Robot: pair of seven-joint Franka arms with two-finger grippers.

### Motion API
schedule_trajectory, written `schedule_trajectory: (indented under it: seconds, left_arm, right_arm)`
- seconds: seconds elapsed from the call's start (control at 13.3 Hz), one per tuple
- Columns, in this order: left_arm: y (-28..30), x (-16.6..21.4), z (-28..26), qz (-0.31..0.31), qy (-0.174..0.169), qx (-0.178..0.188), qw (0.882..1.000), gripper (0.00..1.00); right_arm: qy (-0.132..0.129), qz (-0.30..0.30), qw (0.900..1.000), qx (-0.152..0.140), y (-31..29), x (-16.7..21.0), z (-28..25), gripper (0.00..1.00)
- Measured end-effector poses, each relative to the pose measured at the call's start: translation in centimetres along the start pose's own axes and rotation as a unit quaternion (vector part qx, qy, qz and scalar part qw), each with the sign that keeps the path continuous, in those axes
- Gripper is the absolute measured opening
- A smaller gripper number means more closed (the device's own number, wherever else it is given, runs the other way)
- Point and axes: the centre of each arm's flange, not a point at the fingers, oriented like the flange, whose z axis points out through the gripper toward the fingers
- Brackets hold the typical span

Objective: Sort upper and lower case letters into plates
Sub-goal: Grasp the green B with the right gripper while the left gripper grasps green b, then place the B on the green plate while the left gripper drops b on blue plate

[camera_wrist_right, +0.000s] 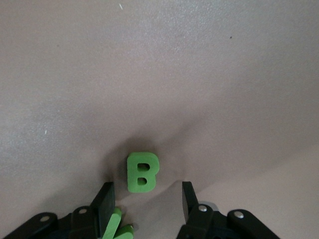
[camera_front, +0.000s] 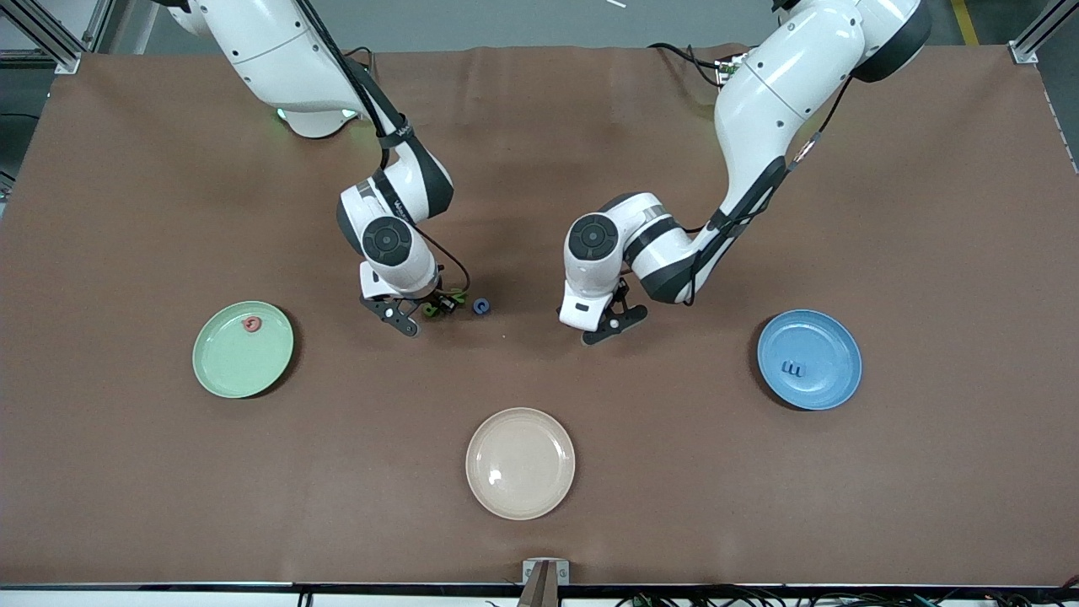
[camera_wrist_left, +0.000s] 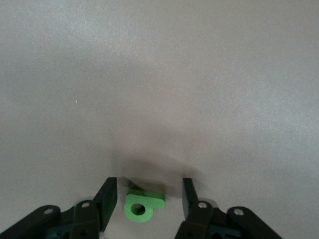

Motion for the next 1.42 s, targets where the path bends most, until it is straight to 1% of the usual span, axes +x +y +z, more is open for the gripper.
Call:
schedule_trajectory:
  seconds: [0.07, 0.22, 0.3, 0.37, 0.45, 0.52, 0.6, 0.67, 0.82, 0.9, 0.97, 1.2, 1.35, 1.42]
  left_arm:
    - [0.0, -0.1, 0.0, -0.004, 0.000, 0.000, 1.000, 0.60]
    - [0.0, -0.3, 0.1, -0.016, -0.001, 0.002, 1.000, 0.59]
    - [-0.1, -0.4, 0.3, -0.020, -0.002, 0.003, 1.000, 0.59]
    - [-0.2, -0.5, 0.4, -0.025, -0.002, 0.004, 1.000, 0.59]
    - [-0.1, -0.5, 0.3, -0.031, -0.002, 0.004, 1.000, 0.57]
    - [-0.2, -0.5, 0.3, -0.034, -0.002, 0.004, 0.999, 0.56]
    - [-0.2, -0.5, 0.3, -0.035, -0.003, 0.004, 0.999, 0.56]
    - [-0.2, -0.5, 0.3, -0.037, -0.003, 0.004, 0.999, 0.54]
    - [-0.2, -0.6, 0.3, -0.043, -0.003, 0.004, 0.999, 0.52]
    - [-0.1, -0.6, 0.2, -0.043, -0.003, 0.003, 0.999, 0.46]
    - [-0.1, -0.7, 0.1, -0.043, -0.003, 0.003, 0.999, 0.37]
    - [-0.3, -0.1, -0.1, -0.047, -0.001, 0.002, 0.999, 0.37]
    - [-1.2, 2.2, -1.7, -0.051, 0.008, 0.001, 0.999, 0.37]
    - [-2.1, 4.0, -3.0, -0.049, 0.015, 0.007, 0.999, 0.37]
  right_arm:
    - [0.000, 0.001, 1.000, 0.000, 0.1, 0.1, 0.0, 0.59]
    - [0.001, 0.004, 1.000, 0.000, 0.2, 0.5, 0.0, 0.59]
    - [0.001, 0.005, 1.000, 0.000, 0.3, 0.6, 0.0, 0.56]
    - [0.002, 0.005, 1.000, 0.001, 0.2, 0.6, 0.1, 0.56]
    - [0.003, 0.005, 1.000, 0.004, 0.2, 0.6, 0.2, 0.52]
    - [0.004, 0.005, 1.000, 0.006, 0.1, 0.6, 0.3, 0.52]
    - [0.006, 0.004, 1.000, 0.010, 0.0, 0.6, 0.3, 0.46]
    - [0.006, 0.004, 1.000, 0.011, 0.0, 0.6, 0.3, 0.46]
    - [0.009, 0.003, 1.000, 0.016, -0.2, 0.6, 0.2, 0.31]
    - [0.009, 0.003, 1.000, 0.016, -0.2, 0.6, 0.2, 0.31]
    - [0.009, 0.003, 1.000, 0.016, -0.2, 0.5, 0.0, 0.26]
    - [0.009, 0.003, 1.000, 0.016, -0.2, 0.6, 0.0, 0.26]
    - [0.012, 0.002, 1.000, 0.019, -0.3, 1.2, -0.6, 0.26]
    - [0.010, -0.006, 1.000, 0.012, -0.2, 2.1, -1.9, 0.26]
